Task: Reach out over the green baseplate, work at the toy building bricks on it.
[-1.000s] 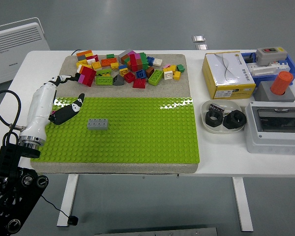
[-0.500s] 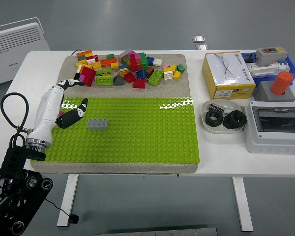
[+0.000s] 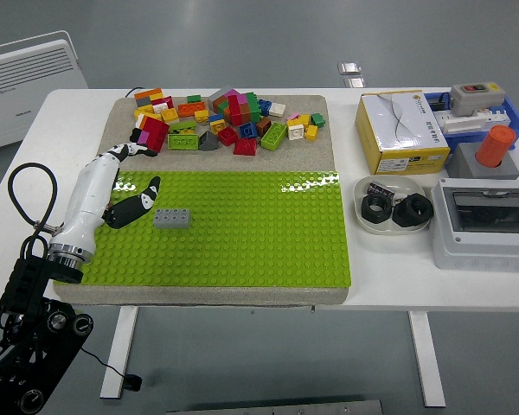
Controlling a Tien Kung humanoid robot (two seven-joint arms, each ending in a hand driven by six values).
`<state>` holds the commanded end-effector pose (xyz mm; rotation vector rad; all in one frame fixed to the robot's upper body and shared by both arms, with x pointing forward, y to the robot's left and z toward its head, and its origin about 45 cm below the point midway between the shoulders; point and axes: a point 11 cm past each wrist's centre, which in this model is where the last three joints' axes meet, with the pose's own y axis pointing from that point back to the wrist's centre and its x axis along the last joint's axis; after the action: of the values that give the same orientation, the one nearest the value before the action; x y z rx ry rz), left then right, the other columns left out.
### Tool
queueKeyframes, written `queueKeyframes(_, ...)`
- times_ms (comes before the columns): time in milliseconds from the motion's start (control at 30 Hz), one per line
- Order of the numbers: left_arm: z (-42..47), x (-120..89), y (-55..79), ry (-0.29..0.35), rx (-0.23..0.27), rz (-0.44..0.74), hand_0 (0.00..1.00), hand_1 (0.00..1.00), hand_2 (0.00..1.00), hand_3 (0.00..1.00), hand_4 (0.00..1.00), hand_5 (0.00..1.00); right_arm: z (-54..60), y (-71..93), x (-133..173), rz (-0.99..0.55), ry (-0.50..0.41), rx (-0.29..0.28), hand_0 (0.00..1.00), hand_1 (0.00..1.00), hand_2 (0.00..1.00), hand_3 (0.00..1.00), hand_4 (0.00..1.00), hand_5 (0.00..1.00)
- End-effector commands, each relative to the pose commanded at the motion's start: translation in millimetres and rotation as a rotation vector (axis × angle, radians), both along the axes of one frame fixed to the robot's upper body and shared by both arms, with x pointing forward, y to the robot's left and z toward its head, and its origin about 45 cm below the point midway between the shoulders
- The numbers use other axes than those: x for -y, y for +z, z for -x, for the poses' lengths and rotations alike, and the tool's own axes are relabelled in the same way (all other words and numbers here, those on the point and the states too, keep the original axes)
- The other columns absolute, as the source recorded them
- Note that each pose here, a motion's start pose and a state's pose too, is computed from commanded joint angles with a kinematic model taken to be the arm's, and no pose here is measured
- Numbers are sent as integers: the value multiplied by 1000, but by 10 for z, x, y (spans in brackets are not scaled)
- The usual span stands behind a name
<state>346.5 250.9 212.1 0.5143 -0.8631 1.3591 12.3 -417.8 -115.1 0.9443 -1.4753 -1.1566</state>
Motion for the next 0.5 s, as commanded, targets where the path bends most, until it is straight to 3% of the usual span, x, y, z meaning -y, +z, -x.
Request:
queueKeyframes(233, -72, -220, 53, -25, 13, -105, 857, 825, 805, 690, 812, 408, -7, 8, 25, 8, 8, 2, 567, 580, 727, 816, 916, 998)
queueKeyframes(267, -85, -262, 68, -30, 18, -131, 878, 844, 816, 632, 664, 34, -12, 10, 29, 9, 10, 2, 568, 583, 726, 814, 909, 998)
queueKeyframes(433, -202, -557, 235, -30, 65, -292, 878, 844, 816, 632, 664, 34, -32, 20, 57, 15, 13, 7, 568, 583, 726, 814, 909, 998)
queueKeyframes(500, -234, -627, 288, -19, 78, -312, 922, 898, 859, 608, 641, 2, -36, 21, 60, 16, 14, 7, 584, 591, 722, 808, 898, 998)
